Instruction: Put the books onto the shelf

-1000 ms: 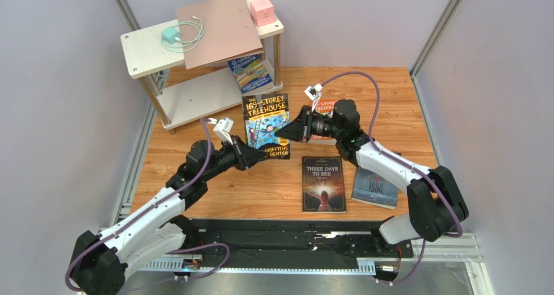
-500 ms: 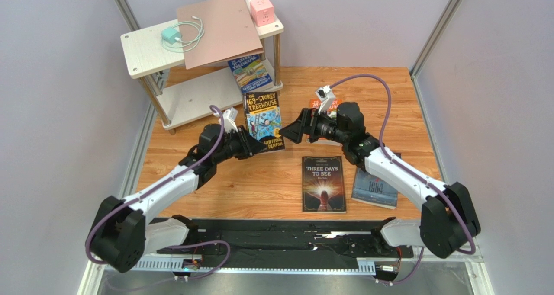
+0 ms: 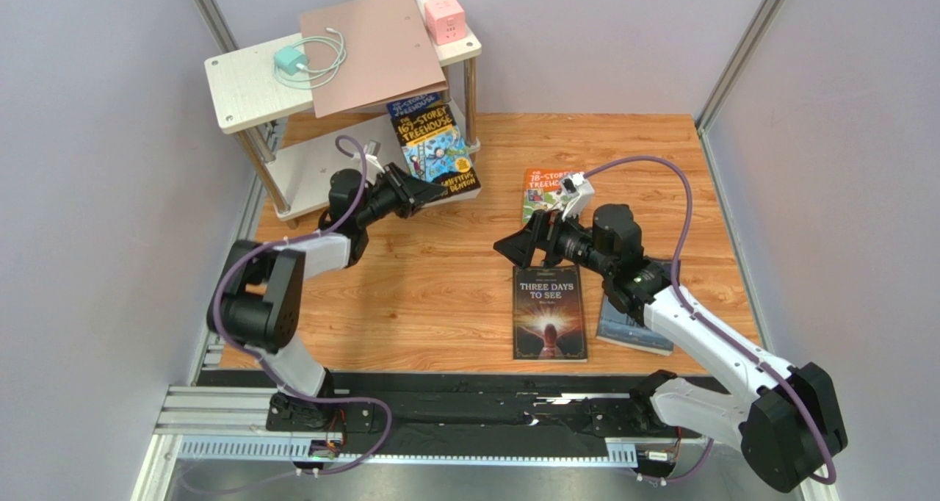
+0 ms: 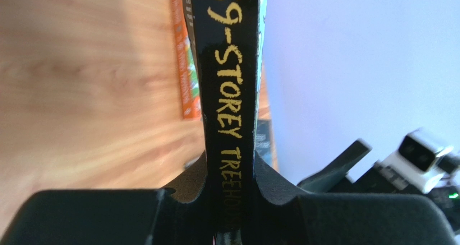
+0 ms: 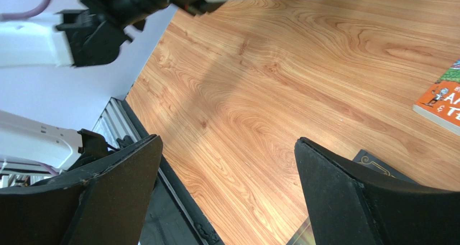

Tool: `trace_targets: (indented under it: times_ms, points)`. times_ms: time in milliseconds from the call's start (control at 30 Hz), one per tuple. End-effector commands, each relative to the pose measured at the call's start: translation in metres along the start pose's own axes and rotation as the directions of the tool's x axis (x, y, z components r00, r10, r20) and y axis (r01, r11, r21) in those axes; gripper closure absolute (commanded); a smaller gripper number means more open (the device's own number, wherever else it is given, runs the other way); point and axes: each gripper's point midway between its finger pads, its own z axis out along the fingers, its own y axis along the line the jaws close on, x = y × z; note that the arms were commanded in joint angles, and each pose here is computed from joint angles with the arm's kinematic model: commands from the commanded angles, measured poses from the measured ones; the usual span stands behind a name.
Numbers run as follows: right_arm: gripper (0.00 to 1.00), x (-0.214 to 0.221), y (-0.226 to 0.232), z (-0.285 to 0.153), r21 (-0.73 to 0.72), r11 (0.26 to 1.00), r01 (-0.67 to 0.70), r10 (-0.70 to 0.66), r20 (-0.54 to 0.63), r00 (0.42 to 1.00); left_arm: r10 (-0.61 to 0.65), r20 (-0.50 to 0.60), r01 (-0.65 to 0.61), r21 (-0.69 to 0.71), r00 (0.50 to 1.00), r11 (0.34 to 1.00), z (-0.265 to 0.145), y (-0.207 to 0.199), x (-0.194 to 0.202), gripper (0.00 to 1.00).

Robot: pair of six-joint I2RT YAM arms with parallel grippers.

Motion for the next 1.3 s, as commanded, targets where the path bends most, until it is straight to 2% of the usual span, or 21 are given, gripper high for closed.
trace_targets:
  times_ms: [0, 33, 67, 133, 200, 433, 600, 833, 1067, 1267]
  points:
    - [0.0, -0.005, 0.003, -0.008, 0.013, 0.999, 0.052, -0.052, 0.023, 0.998, -0.005, 0.0, 0.005, 0.385, 1.0, 0.923, 0.011, -0.066, -0.036, 1.0]
    - [0.0, -0.004, 0.002, -0.009, 0.017, 0.998, 0.058, -0.058, 0.016, 0.998, -0.009, 0.006, 0.006, 0.431, 1.0, 0.902, 0.015, -0.074, -0.045, 1.0]
    - [0.0, -0.004, 0.003, -0.011, 0.015, 0.998, 0.062, -0.063, 0.019, 0.998, -0.088, -0.026, 0.091, 0.426, 0.996, 0.9, 0.024, -0.057, -0.047, 1.0]
    - [0.0, -0.002, 0.0, -0.012, 0.024, 0.997, 0.073, -0.073, 0.01, 0.997, -0.076, -0.016, 0.074, 0.467, 0.997, 0.881, 0.031, -0.062, -0.059, 1.0]
    - [0.0, 0.0, 0.0, -0.014, 0.03, 0.996, 0.081, -0.081, 0.005, 0.997, -0.096, -0.014, 0.093, 0.433, 0.995, 0.896, 0.041, -0.048, -0.065, 1.0]
    - [0.0, 0.006, -0.007, -0.016, 0.049, 0.994, 0.099, -0.099, -0.006, 0.995, -0.016, 0.02, 0.008, 0.333, 1.0, 0.943, 0.057, -0.05, -0.097, 1.0]
    - [0.0, 0.008, -0.009, -0.014, 0.048, 0.994, 0.1, -0.1, -0.019, 0.995, -0.053, 0.018, 0.046, 0.268, 0.998, 0.962, 0.065, -0.034, -0.118, 1.0]
    - [0.0, 0.006, -0.007, -0.014, 0.043, 0.992, 0.116, -0.115, -0.014, 0.993, -0.061, 0.074, 0.044, 0.208, 0.995, 0.977, 0.067, -0.01, -0.146, 1.0]
    - [0.0, 0.014, -0.011, -0.017, 0.057, 0.993, 0.105, -0.102, -0.04, 0.994, -0.076, 0.049, 0.07, 0.111, 0.996, 0.991, 0.084, 0.019, -0.154, 1.0]
    - [0.0, 0.015, -0.011, -0.019, 0.06, 0.992, 0.109, -0.107, -0.044, 0.993, -0.049, 0.033, 0.048, 0.017, 0.998, 0.999, 0.095, 0.033, -0.163, 0.86]
